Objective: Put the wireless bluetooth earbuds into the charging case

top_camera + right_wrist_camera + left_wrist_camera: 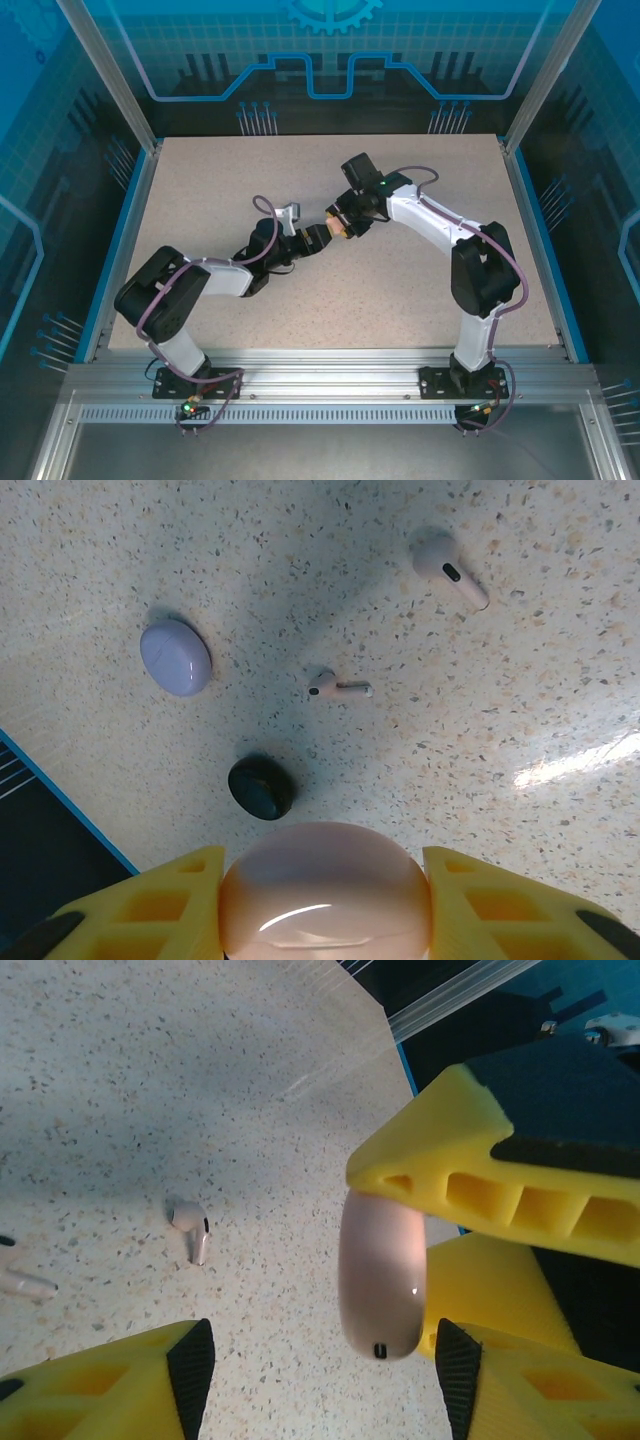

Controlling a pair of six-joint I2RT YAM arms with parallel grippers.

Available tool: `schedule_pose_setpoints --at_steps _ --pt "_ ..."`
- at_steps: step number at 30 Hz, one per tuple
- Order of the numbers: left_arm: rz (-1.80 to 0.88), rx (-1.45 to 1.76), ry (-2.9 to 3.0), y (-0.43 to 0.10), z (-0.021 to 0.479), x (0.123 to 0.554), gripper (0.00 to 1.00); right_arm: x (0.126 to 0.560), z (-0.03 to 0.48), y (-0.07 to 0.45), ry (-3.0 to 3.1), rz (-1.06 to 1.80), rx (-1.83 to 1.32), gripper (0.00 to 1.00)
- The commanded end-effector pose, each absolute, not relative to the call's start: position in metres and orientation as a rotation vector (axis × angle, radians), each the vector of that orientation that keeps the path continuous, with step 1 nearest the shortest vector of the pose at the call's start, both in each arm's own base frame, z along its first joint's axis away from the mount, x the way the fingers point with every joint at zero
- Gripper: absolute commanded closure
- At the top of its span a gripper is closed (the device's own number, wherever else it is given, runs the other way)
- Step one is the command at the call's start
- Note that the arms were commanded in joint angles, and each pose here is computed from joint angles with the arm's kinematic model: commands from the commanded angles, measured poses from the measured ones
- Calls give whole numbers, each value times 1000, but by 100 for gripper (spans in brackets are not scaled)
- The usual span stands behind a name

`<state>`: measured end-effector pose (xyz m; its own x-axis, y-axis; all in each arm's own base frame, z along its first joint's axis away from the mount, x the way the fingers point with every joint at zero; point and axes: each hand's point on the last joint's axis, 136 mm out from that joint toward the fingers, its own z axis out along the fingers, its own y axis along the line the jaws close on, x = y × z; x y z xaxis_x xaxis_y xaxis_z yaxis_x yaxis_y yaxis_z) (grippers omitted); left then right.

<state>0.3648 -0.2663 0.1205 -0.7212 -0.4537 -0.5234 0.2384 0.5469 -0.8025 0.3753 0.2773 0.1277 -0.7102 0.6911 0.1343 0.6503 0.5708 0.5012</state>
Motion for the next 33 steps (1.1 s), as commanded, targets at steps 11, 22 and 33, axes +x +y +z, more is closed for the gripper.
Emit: schedule_pose_setpoints --at_steps 11,22,33 --pt "-1229 -157 1992 -275 133 378 52 368 125 293 2751 831 1147 66" --pt "-1227 -171 1990 -276 130 381 63 369 125 295 2750 843 1147 67" --pt "-1238 -182 1998 -276 127 380 97 370 125 297 2742 856 1150 66"
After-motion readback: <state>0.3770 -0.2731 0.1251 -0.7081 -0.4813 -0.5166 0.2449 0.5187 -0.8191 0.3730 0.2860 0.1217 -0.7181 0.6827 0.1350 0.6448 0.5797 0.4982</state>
